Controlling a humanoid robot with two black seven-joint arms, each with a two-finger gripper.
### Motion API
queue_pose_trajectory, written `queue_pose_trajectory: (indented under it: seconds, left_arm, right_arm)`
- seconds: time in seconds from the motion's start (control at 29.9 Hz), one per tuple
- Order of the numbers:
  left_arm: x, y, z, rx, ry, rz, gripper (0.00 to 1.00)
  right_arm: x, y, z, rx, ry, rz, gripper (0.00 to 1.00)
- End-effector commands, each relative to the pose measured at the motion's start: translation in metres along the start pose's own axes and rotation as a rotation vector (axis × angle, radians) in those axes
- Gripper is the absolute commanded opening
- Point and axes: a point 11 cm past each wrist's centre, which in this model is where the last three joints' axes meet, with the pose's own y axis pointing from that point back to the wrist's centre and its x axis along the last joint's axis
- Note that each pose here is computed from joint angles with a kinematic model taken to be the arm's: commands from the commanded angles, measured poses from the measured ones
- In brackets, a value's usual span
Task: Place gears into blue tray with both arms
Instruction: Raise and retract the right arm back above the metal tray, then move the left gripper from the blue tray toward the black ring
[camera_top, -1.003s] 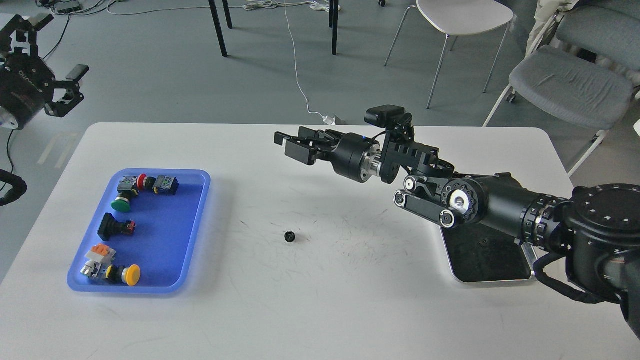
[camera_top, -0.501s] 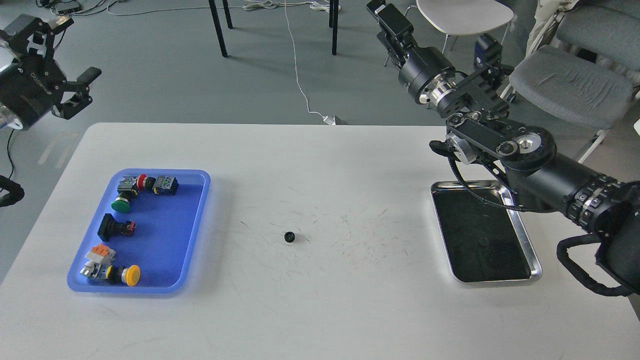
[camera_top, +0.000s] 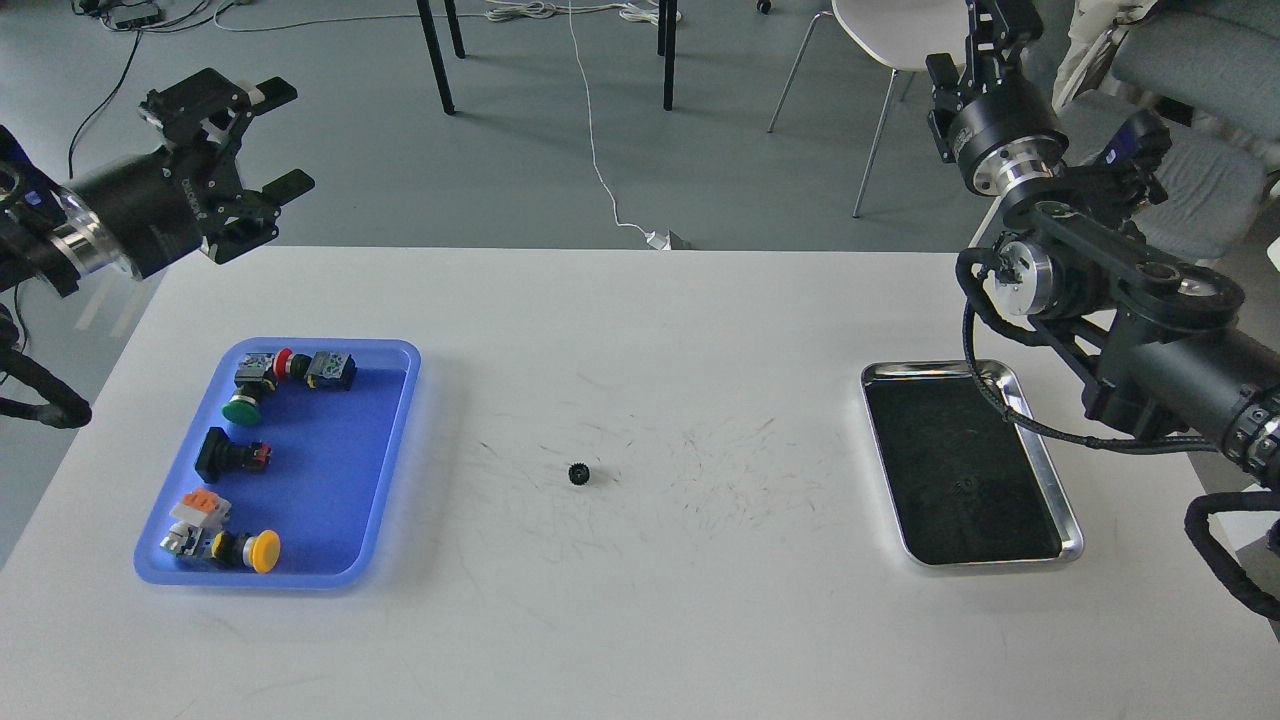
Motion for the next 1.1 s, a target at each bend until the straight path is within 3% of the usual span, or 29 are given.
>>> queue_pose_trajectory:
  seconds: [0.0,0.27,0.6,1.07]
  left_arm:
    - [-0.016,-0.006,0.000,0.005,-0.001,-0.051,0.98]
    - [-0.054,-0.009,-0.014,0.115,-0.308,-0.261,0.99]
    - [-0.095,-0.015,-0.008,0.080,-0.497,-0.412,0.98]
    - [-0.154,-0.038,-0.042,0.044,-0.766,-0.538,0.95]
  right_arm:
    - [0.008,0.005,0.007,-0.016,-0.037,0.030,0.93]
    - [0.017,0.012,0.018,-0.029,-0.067,0.070,0.93]
    - [0.041,0.015,0.014,-0.022,-0.069,0.120,0.93]
    - [0.065,0.041,0.047,-0.073,-0.128,0.211,0.96]
